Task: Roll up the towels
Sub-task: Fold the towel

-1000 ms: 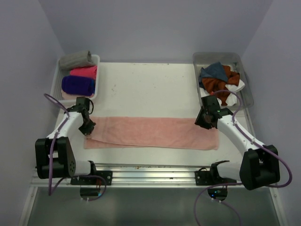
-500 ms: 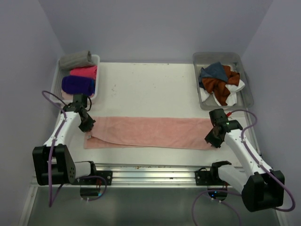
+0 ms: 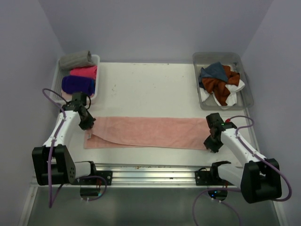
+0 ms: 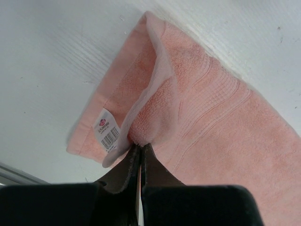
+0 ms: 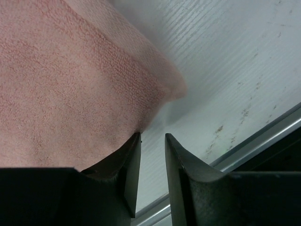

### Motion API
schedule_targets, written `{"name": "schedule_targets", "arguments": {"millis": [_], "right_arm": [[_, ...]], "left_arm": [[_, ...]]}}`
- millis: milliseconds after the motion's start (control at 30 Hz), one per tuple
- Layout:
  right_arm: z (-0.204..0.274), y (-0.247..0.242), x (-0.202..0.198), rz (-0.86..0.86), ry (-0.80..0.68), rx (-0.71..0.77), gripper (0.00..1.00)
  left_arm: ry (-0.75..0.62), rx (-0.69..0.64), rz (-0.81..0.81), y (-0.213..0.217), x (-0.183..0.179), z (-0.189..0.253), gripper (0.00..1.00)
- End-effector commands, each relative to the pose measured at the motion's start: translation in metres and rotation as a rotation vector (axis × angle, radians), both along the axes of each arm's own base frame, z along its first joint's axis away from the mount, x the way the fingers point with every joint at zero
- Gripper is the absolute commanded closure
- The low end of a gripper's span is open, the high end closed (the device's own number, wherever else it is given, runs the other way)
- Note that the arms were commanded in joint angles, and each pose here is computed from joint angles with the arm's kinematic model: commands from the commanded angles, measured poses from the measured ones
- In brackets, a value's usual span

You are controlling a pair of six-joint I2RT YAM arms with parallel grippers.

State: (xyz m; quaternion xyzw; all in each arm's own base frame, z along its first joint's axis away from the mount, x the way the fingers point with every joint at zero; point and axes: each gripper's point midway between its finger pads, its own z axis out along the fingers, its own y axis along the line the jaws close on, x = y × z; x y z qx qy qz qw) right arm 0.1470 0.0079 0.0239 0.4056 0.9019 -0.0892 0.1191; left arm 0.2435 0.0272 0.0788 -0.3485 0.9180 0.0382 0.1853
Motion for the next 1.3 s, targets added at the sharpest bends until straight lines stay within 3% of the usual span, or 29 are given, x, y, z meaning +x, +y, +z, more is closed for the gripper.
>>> {"name": "schedule_targets", "arguments": {"millis": [0, 133, 267, 367, 467, 667, 1067, 1267], "right_arm": [[0.000, -0.008, 0.018, -0.039, -0.096, -0.043, 0.70], [0.001, -0.012, 0.024, -0.032, -0.121, -0.065, 0.71], [-0.003, -0.008, 0.028, -0.028, -0.137, -0.043, 0.60], [-0.010, -0.003, 0.028, -0.028, -0.127, -0.015, 0.59], [-0.016, -0.003, 0.025, -0.029, -0.099, -0.015, 0.69], [-0.006, -0.008, 0.024, -0.040, -0.125, -0.042, 1.00], [0.047, -0.013, 0.051, 0.009, -0.227, -0.076, 0.99], [0.050, -0.014, 0.055, 0.022, -0.235, -0.085, 1.00]], "left_arm": [[-0.050, 0.007, -0.024, 0.002, 0.014, 0.016, 1.00], [-0.051, -0.003, -0.026, 0.001, 0.017, 0.015, 1.00], [-0.052, -0.006, -0.024, 0.000, 0.018, 0.015, 1.00], [-0.052, -0.009, -0.025, 0.000, 0.019, 0.015, 1.00], [-0.054, -0.010, -0.025, -0.001, 0.020, 0.015, 1.00], [-0.063, 0.000, -0.022, 0.002, 0.025, 0.021, 1.00], [-0.109, 0.024, -0.026, 0.006, 0.038, 0.046, 1.00], [-0.116, 0.020, -0.023, 0.006, 0.040, 0.047, 1.00]]}}
